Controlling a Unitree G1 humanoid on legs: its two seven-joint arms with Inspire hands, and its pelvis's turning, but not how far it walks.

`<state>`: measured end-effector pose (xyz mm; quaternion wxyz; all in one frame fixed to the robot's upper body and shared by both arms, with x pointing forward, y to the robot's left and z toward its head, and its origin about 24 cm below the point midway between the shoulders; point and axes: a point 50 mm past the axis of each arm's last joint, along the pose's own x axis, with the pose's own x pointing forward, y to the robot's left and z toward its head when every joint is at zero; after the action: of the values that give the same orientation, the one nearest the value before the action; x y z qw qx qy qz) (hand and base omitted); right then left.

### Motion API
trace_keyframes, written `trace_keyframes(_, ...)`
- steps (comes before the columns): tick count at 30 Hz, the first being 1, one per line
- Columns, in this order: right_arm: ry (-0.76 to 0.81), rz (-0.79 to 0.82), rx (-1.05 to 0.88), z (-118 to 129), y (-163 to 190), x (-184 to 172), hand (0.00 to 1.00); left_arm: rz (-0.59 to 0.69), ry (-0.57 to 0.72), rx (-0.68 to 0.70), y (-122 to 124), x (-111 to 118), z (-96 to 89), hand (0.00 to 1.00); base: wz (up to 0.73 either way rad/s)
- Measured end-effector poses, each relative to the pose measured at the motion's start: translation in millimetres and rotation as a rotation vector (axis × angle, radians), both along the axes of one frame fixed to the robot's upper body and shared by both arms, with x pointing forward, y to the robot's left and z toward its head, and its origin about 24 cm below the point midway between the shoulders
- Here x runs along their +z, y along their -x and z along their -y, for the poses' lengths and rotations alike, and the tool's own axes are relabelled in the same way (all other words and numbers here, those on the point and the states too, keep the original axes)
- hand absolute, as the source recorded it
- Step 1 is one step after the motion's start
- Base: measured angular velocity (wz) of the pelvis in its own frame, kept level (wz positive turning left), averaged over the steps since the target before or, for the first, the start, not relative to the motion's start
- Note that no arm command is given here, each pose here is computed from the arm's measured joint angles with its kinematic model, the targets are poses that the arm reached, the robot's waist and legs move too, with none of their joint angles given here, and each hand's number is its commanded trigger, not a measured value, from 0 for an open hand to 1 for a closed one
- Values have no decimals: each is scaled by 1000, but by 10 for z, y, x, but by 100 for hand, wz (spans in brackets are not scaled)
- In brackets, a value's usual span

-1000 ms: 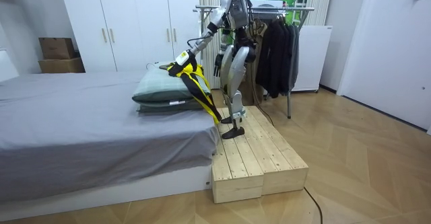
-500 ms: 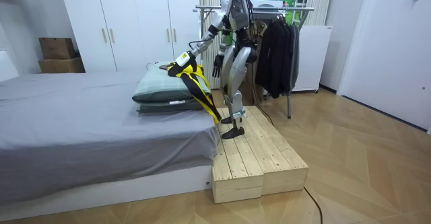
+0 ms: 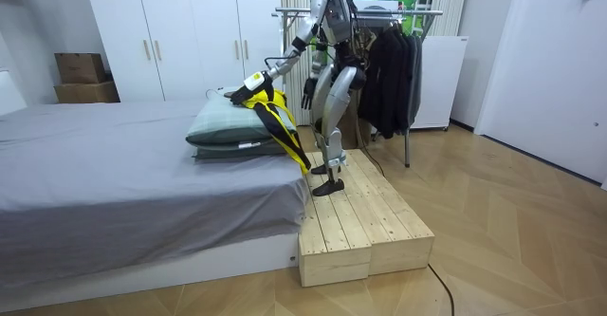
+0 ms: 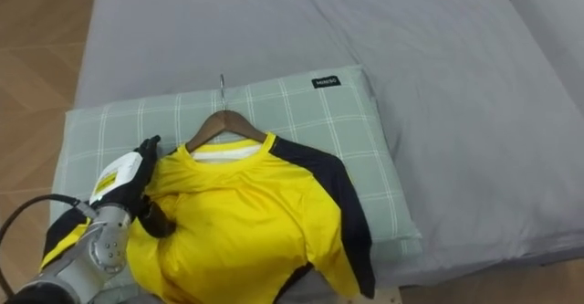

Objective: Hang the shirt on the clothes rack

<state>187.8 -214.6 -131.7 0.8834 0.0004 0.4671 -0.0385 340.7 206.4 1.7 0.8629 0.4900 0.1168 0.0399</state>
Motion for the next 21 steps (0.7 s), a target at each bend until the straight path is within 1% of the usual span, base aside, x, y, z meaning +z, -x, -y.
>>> trace_keyframes(10, 11, 21, 10, -57, -39, 14, 0, 19, -21, -7, -8, 21, -17, 0, -2)
trace_keyframes(15, 7, 37, 13, -62, -52, 26, 0, 44, -30, -10, -60, 106, -46, 0, 4)
trace_keyframes(21, 8, 40, 18, -61, -31, 19, 0, 48, -38, -6, -63, 123, -82, 0, 0)
